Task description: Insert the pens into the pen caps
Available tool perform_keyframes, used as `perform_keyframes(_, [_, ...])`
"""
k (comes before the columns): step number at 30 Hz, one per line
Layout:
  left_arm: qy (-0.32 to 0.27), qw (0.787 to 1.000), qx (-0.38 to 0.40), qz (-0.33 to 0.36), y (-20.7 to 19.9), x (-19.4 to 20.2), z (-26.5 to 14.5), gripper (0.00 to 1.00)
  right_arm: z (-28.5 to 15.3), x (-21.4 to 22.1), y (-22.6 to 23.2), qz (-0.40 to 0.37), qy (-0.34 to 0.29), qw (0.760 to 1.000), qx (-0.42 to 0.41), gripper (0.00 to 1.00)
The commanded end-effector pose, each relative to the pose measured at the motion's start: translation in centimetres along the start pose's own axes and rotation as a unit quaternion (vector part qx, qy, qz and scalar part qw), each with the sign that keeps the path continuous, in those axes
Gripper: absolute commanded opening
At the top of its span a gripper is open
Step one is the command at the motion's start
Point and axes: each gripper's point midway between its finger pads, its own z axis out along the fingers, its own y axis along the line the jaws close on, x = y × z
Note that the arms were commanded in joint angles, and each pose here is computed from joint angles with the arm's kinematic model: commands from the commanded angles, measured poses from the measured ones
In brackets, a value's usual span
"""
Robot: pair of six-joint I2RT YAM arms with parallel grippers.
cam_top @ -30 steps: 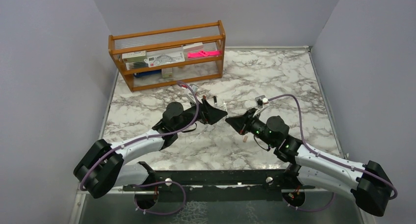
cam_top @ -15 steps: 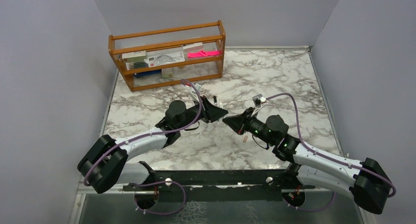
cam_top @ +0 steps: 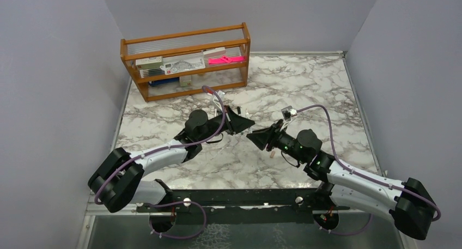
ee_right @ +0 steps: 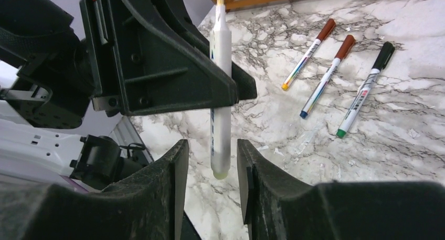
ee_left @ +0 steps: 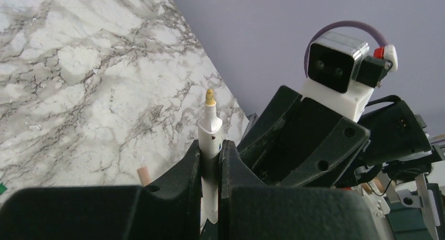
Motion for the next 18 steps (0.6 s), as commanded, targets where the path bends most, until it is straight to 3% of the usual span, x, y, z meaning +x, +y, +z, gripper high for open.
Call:
perform_keyframes(1, [-0.013,0.999,0.029,0.014,-1.9,-1.6,0.9,0.0,-0.4,0.1,0.1,-0.005,-0.001,1.0,-0.005,0.34])
perform_keyframes(6, [-0.014,0.999,0.035,0.008,-2.4,-1.9,1.1,0.0,-0.3,0.4,-0.2,-0.01,0.005,1.0,-0.001,0.27])
perform_keyframes(9, [-0.013,0.999,0.041,0.01,-2.8,-2.0,1.0,0.0,-0.3,0.3,-0.1,-0.008,0.001,1.0,-0.002,0.05])
perform_keyframes(10, [-0.012,0.999,0.041,0.01,-2.8,-1.9,1.0,0.0,-0.3,0.0,0.1,-0.007,-0.003,1.0,-0.005,0.01])
perform_keyframes(13, [-0.008,0.999,0.042,0.008,-2.7,-1.6,0.9,0.01,-0.3,-0.7,0.5,-0.002,-0.015,1.0,-0.011,0.01])
perform_keyframes(16, [0.002,0.999,0.045,0.005,-2.7,-1.3,0.9,0.14,-0.3,-1.3,1.0,-0.001,-0.028,0.999,-0.02,0.01])
perform_keyframes(18, [0.007,0.999,0.047,0.002,-2.7,-1.0,0.9,0.18,-0.2,-1.7,1.3,-0.001,-0.034,0.999,-0.023,0.01])
